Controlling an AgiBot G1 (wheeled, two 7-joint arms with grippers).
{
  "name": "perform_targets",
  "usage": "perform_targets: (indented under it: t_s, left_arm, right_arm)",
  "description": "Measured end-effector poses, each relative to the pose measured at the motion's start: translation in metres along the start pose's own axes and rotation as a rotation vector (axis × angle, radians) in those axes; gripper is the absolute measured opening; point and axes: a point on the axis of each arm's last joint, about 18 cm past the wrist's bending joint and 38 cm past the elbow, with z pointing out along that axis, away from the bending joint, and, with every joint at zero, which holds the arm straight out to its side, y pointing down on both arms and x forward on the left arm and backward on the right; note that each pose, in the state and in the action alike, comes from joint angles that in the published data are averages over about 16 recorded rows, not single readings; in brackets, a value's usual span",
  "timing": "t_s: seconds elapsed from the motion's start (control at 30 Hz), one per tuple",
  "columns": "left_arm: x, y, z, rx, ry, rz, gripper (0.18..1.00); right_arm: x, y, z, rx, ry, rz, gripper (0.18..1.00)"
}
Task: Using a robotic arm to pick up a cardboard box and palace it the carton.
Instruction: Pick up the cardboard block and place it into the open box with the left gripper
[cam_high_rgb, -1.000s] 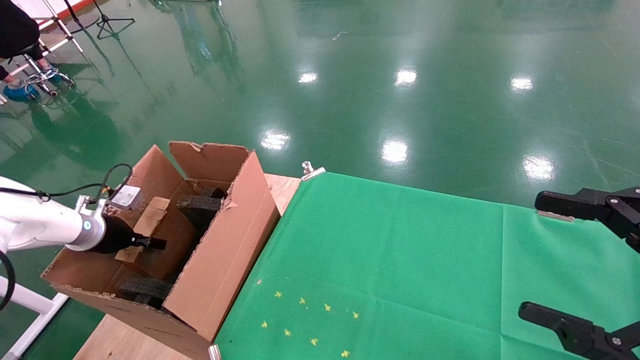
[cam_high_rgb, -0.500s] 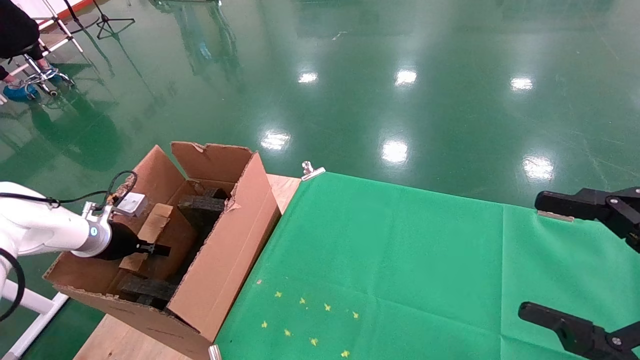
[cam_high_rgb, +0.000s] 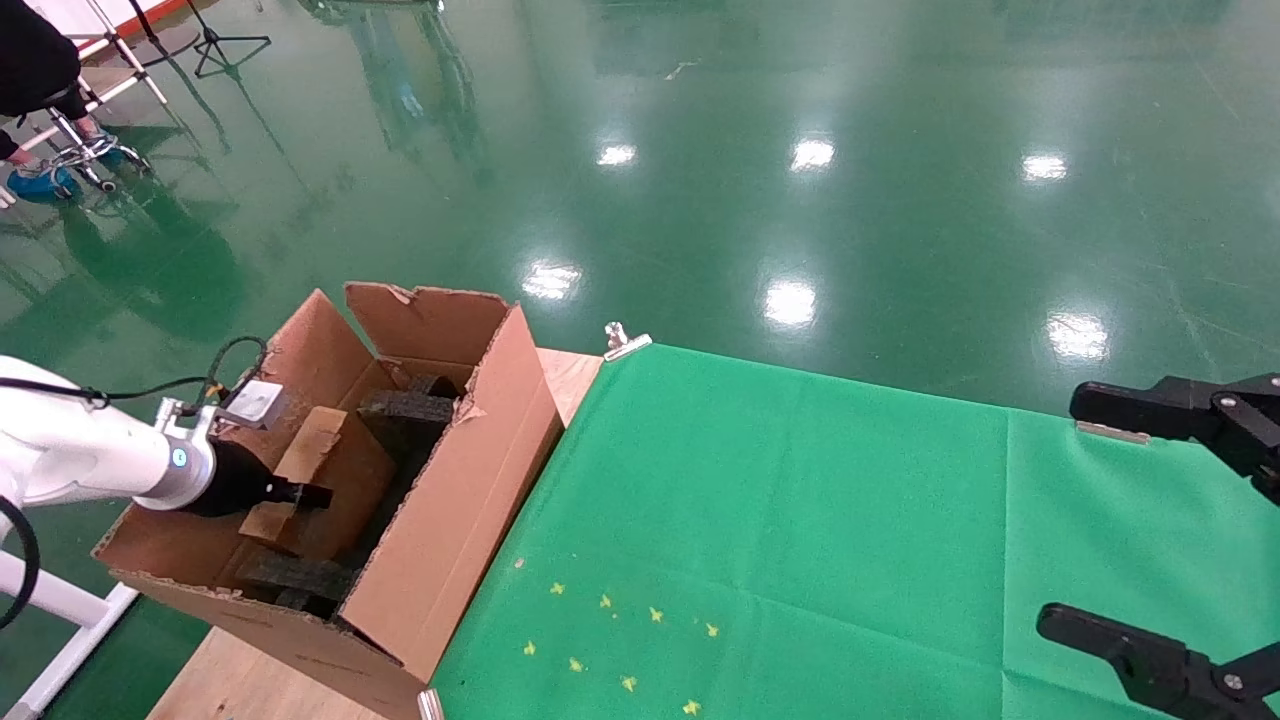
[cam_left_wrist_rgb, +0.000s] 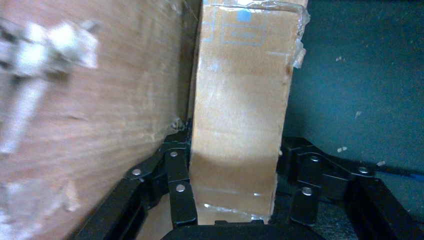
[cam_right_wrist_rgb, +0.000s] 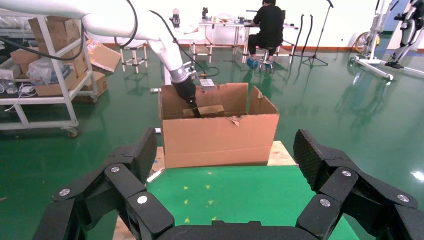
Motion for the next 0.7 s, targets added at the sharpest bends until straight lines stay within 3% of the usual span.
perform_targets:
  t_s: [0.4, 0.7]
  left_arm:
    - [-0.002, -0.018, -0.014, 0.043, 0.037, -0.017, 0.628]
    - [-0.006, -0.059, -0.054, 0.165, 0.152, -0.083, 0.812]
  right_arm:
    - [0.000, 0.000, 0.000, 0.000, 0.000, 0.000, 1.001]
    - [0.000, 0.000, 0.000, 0.000, 0.000, 0.000, 1.001]
